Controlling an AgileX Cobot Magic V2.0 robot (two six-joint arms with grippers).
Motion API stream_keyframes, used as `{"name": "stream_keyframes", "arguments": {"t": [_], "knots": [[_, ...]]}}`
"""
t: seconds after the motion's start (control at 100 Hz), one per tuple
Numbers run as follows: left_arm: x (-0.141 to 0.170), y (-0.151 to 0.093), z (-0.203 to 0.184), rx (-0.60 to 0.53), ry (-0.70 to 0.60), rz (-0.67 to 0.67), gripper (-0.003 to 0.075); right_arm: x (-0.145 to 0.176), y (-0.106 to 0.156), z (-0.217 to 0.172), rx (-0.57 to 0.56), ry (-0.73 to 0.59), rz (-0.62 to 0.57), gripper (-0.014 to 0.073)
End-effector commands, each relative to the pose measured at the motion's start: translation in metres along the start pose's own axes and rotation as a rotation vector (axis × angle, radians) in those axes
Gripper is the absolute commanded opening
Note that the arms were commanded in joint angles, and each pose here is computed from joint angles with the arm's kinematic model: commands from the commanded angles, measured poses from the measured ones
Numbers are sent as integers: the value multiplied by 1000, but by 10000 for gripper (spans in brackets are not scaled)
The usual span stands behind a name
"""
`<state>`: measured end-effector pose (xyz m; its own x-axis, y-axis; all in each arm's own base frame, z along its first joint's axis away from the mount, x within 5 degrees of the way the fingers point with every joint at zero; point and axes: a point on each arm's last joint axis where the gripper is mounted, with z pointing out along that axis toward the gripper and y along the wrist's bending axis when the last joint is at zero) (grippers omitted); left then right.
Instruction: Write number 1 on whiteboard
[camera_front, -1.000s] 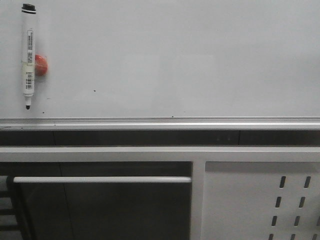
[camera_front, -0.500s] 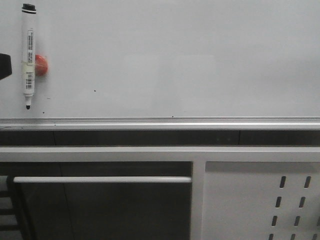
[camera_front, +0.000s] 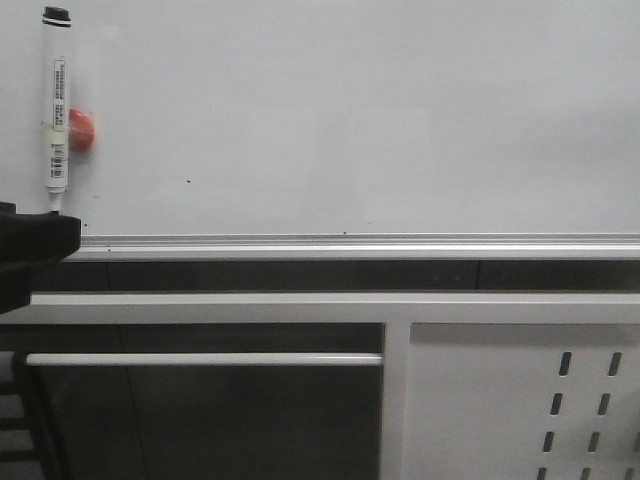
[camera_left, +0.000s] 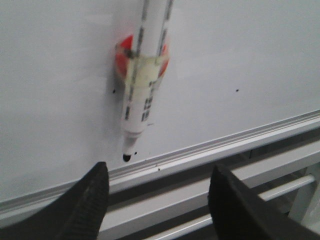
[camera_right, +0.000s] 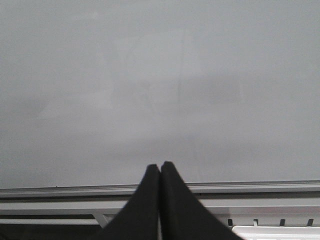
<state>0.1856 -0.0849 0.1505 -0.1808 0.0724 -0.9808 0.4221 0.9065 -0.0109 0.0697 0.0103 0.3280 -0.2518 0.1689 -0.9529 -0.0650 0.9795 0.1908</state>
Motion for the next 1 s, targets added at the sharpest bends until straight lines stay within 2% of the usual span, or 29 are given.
{"name": "stream_keyframes", "arguments": {"t": [0.0,0.58,0.84,0.99], "knots": [[-25,1,1,-14,-253,-19,398,-18,2,-2,-2,-108,-13,-71],[-47,2,19,-27,-351,-25,396,-21,2,-2,0,-140,-20,-71],[-48,-2,19,10,-352,-10,280,-21,2,-3,1,-149,-20,-71],[-48,-2,20,13,-354,-9,267,-21,2,-3,1,-149,-20,-71]]}}
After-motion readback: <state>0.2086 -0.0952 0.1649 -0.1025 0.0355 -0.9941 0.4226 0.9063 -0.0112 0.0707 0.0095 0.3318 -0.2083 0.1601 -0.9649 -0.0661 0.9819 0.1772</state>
